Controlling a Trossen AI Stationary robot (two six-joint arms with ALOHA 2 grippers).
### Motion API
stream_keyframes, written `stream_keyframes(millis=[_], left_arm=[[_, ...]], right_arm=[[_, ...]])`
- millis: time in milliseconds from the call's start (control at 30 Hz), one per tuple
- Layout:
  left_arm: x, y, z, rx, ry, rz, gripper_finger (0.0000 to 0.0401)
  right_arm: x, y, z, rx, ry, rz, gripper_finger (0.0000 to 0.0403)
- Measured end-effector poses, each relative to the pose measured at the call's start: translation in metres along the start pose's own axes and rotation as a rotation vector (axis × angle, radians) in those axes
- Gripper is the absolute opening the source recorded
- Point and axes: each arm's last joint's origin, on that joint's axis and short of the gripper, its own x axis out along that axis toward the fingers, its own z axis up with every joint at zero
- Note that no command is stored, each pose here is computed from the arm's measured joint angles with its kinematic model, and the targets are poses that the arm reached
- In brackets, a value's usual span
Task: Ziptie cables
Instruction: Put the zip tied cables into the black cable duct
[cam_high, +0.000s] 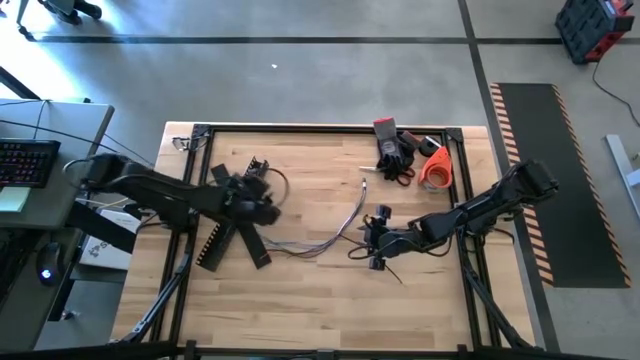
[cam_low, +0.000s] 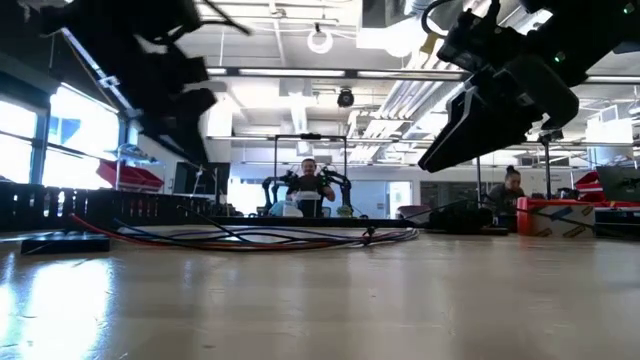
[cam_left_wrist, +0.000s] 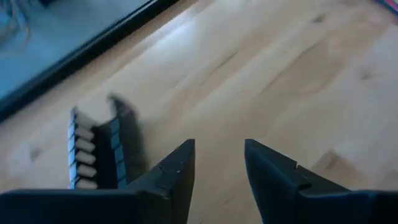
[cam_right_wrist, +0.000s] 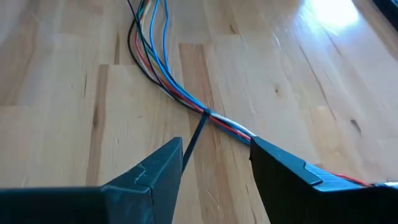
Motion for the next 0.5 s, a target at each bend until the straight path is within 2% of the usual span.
stream_keyframes(millis=[133, 267, 500], left_arm=[[0.0, 0.029, -0.018, -0.124, 0.034, -0.005, 0.0153], [0.007, 0.044, -0.038, -0.224, 0.093, 0.002, 0.0174], [0.021, 0.048, -0.06, -0.244, 0.182, 0.033, 0.0169]], right_arm=[[0.0, 0.0, 0.0, -0.01, -0.002, 0.001, 0.0174], [0.0, 0.0, 0.0, -0.009, -0.004, 0.001, 0.0174], [0.0, 0.0, 0.001, -0.013, -0.009, 0.002, 0.0174]])
